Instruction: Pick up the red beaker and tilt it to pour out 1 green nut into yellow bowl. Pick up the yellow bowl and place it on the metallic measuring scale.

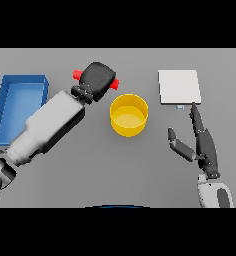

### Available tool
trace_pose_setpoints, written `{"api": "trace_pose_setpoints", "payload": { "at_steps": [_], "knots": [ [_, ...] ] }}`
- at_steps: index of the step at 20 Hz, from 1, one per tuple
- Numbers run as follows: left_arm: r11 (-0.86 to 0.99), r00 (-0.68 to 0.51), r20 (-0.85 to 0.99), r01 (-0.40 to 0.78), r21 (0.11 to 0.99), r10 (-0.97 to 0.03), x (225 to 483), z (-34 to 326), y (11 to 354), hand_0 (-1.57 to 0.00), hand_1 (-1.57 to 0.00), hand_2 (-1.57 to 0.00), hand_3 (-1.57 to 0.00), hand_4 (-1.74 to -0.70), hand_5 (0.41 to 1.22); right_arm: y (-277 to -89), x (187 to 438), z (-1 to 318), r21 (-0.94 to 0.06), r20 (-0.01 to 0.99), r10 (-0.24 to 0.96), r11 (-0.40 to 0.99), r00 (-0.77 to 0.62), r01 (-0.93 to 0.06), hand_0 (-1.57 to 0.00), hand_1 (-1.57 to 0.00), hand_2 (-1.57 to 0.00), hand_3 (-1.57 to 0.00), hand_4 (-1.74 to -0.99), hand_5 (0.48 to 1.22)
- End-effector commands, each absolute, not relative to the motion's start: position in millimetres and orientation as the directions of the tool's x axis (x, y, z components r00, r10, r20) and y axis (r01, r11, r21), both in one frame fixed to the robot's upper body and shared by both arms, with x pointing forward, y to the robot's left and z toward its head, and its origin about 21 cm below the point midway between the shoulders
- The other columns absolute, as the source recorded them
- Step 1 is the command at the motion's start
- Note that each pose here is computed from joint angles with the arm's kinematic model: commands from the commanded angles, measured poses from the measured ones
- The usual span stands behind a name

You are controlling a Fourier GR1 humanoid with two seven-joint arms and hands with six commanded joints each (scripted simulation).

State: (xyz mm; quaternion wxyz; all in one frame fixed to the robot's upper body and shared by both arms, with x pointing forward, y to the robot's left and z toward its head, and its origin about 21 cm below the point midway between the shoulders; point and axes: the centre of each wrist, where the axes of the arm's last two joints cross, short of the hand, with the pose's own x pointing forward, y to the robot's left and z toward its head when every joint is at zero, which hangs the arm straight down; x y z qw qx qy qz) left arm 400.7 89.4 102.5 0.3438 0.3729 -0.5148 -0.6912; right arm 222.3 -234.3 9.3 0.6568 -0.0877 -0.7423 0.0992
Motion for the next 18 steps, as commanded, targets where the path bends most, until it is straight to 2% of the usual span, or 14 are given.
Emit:
{"api": "trace_pose_setpoints", "payload": {
  "at_steps": [1, 2, 7, 12, 18],
  "knots": [
    [-0.279, -0.514, -0.202, 0.076, 0.957, -0.833, 399.3, 100.8, 84.0, -1.57, -1.57, -1.57, -1.28, -1.70, 1.215, -229.9, 223.3, 7.8, -0.264, 0.958, 0.262, 0.964, -0.119, -0.004, 0.00, 0.00, 0.00, 0.00, -1.292, 0.678],
    [-0.330, -0.540, -0.248, 0.059, 0.942, -0.804, 400.3, 104.9, 78.3, -1.57, -1.57, -1.57, -1.34, -1.71, 1.216, -233.6, 221.5, 7.5, -0.256, 0.959, 0.254, 0.967, -0.125, 0.005, 0.00, 0.00, 0.00, 0.00, -1.294, 0.672],
    [-0.547, -0.615, -0.437, -0.011, 0.837, -0.657, 401.5, 99.9, 63.5, -1.57, -1.57, -1.57, -1.49, -1.73, 1.219, -224.4, 225.2, 2.4, -0.222, 0.968, 0.221, 0.975, -0.117, 0.011, 0.00, 0.00, 0.00, 0.00, -1.290, 0.644],
    [-0.695, -0.627, -0.588, -0.101, 0.712, -0.512, 400.5, 107.1, 44.2, -1.57, -1.57, -1.57, -1.55, -1.74, 1.220, -228.5, 221.2, 2.7, -0.236, 0.964, 0.237, 0.971, -0.121, 0.025, 0.00, 0.00, 0.00, 0.00, -1.288, 0.627],
    [-0.794, -0.608, -0.705, -0.191, 0.577, -0.366, 407.3, 110.8, 37.9, -1.57, -1.57, -1.57, -1.56, -1.74, 1.221, -228.1, 225.8, 3.3, -0.262, 0.960, 0.264, 0.964, -0.093, 0.036, 0.00, 0.00, 0.00, 0.00, -1.260, 0.586]
  ]
}}
